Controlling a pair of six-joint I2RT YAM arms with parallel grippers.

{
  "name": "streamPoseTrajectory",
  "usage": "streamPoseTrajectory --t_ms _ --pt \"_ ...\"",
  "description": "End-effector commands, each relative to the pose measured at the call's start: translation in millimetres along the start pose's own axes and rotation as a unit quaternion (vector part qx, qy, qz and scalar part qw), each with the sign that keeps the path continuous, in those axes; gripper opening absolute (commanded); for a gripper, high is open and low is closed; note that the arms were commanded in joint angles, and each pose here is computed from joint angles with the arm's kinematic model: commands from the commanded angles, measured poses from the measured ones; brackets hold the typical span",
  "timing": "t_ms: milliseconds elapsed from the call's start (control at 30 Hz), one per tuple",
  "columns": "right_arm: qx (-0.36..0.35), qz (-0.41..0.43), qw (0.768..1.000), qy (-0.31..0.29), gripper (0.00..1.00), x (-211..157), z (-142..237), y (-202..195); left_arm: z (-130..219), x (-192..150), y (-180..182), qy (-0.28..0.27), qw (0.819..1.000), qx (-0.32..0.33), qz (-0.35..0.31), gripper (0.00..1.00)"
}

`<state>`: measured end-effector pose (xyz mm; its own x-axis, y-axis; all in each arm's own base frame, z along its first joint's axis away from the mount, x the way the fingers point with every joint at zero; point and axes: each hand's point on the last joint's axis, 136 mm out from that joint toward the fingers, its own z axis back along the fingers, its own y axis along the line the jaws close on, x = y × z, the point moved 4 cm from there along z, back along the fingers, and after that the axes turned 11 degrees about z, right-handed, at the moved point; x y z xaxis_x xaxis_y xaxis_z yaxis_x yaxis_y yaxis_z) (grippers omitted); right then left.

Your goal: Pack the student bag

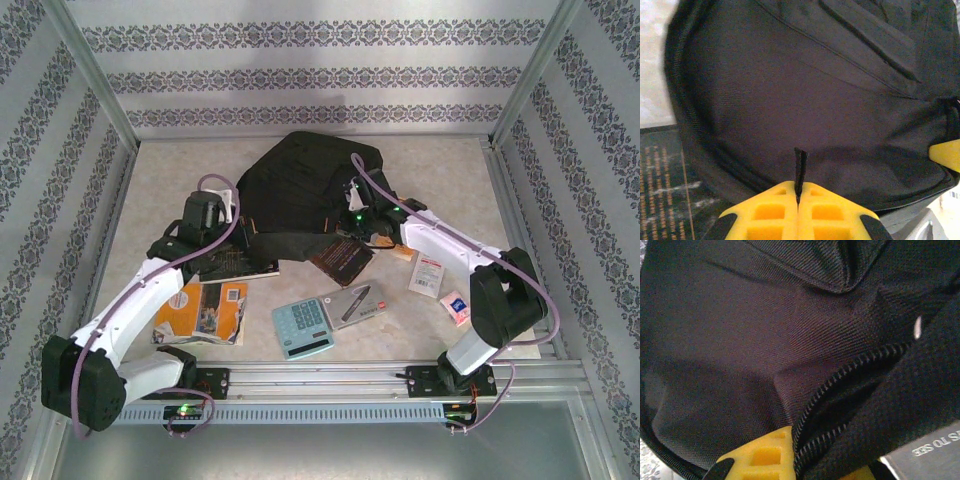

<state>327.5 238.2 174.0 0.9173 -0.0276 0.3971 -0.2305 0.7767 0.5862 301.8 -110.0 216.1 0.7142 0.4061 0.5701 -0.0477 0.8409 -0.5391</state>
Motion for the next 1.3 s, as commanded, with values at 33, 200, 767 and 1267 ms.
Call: streamPoseTrajectory --t_ms 33,200,767,1267 --pt "-0.123 0.017 0.99 -0.06 0.0 28.8 22.3 -39.3 21.1 24.9 15.8 -0.053 0.997 0.045 0.021 0.0" --pt "-0.102 0.031 0.991 -0.085 0.0 53.8 17.6 -31.5 13.9 16.6 -1.0 -0.018 0.999 -0.022 0.038 0.0" --pt "-0.214 0.106 0.963 -0.128 0.83 80.7 50.3 -18.0 -30.2 -44.2 -98.9 0.085 0.978 -0.185 0.038 0.0" --pt "-0.038 -0.143 0.976 -0.158 0.71 47.6 70.9 -103.3 -38.6 -46.9 -111.2 0.079 0.978 -0.189 0.03 0.0"
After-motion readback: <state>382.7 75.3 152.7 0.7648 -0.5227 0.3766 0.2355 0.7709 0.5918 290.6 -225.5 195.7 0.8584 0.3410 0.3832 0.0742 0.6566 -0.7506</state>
